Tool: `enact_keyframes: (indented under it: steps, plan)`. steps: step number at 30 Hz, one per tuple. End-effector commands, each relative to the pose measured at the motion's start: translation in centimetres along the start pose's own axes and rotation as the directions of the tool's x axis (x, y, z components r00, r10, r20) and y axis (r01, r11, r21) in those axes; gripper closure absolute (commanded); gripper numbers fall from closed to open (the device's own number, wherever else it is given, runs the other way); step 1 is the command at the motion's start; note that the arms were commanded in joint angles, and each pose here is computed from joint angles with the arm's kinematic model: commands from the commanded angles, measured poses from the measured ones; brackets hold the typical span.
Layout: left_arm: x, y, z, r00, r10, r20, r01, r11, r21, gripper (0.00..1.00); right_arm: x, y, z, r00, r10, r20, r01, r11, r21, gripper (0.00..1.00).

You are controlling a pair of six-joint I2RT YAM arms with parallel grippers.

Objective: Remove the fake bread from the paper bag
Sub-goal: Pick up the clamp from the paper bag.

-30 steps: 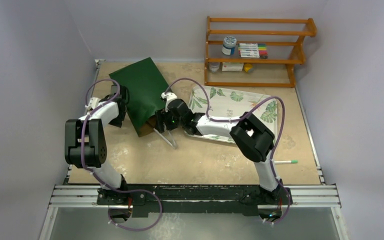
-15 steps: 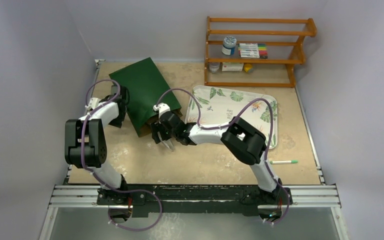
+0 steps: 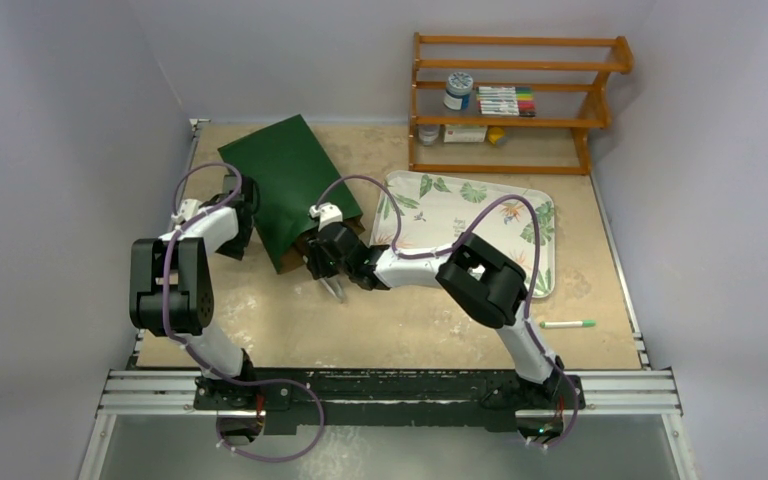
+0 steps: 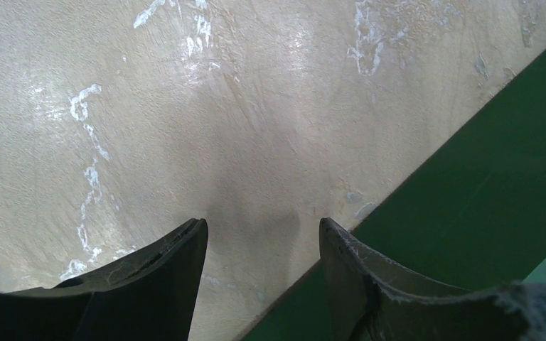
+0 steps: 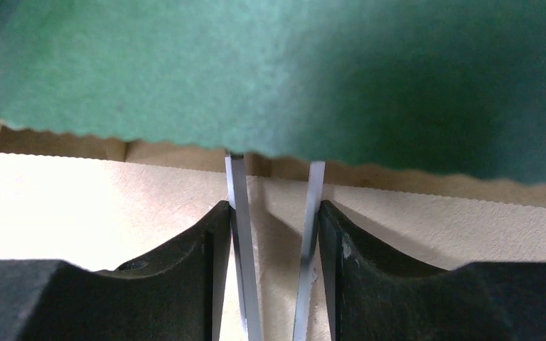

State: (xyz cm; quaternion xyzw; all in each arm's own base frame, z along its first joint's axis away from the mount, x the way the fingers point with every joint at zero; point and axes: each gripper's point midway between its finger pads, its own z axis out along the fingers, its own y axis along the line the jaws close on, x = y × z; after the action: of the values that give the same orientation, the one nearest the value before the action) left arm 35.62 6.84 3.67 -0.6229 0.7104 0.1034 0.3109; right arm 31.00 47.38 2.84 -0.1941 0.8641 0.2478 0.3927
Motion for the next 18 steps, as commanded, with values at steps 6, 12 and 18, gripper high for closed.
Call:
enact_keyframes:
  steps: [6, 12, 18]
  plan:
    - [-0.5, -0.8, -0.6, 1.000, 0.004, 0.019, -0.004, 0.999, 0.034, 0.41, 0.9, 0.3, -1.7, 0.997, 0.060, -0.044, -0.062, 0.997, -0.037, 0.69]
    - [-0.5, -1.2, -0.8, 1.000, -0.018, 0.012, 0.018, 0.999, 0.045, 0.41, -0.2, 0.8, -3.6, 0.998, 0.056, -0.036, -0.058, 0.996, -0.062, 0.80]
    - [-0.9, -2.1, -1.0, 1.000, -0.026, 0.015, 0.026, 0.998, 0.057, 0.41, -1.1, 0.8, -5.3, 0.998, 0.050, -0.034, -0.052, 0.997, -0.059, 0.89]
